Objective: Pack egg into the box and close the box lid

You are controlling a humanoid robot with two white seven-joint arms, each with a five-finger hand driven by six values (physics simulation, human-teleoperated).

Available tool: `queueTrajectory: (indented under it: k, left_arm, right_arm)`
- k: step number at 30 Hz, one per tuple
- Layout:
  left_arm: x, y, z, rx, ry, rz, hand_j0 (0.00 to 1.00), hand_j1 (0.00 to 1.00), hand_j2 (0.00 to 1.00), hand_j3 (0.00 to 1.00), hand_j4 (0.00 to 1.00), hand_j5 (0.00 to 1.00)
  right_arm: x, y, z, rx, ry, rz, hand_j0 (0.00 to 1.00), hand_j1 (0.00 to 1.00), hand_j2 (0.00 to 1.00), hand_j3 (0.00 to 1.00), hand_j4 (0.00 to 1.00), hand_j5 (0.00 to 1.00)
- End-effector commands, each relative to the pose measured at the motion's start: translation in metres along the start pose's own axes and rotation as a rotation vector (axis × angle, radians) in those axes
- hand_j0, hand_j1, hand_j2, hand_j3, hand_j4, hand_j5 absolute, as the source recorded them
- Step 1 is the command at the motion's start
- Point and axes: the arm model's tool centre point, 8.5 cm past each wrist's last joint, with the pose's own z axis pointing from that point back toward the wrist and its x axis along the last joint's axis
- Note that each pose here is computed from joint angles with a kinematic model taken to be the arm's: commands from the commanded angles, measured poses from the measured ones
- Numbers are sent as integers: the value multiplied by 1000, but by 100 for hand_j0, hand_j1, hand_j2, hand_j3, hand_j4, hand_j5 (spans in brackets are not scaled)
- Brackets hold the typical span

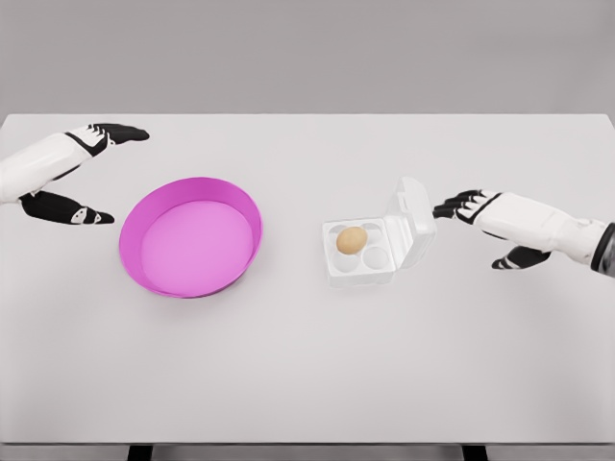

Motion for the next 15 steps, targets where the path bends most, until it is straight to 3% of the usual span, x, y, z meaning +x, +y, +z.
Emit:
queueTrajectory:
  k: [1, 8, 12, 15]
  left_arm:
    - [0, 1, 0, 5, -2, 5, 100, 100, 100, 100, 100, 100]
    - [0, 1, 0, 5, -2, 5, 100, 100, 100, 100, 100, 100]
    - [1, 1, 0, 5, -3, 4, 100, 100, 100, 100, 100, 100]
    - [1, 1, 0, 5, -3, 4, 100, 100, 100, 100, 100, 100]
  right_arm:
    - [3, -8, 3, -28, -8, 4, 100, 100, 100, 100, 100, 100]
    - [18, -10, 2, -47, -40, 18, 100, 100, 100, 100, 100, 100]
    - [38, -13, 0, -64, -93, 39, 100, 100, 100, 100, 100, 100]
    - [43, -10, -1, -62, -105, 38, 100, 100, 100, 100, 100, 100]
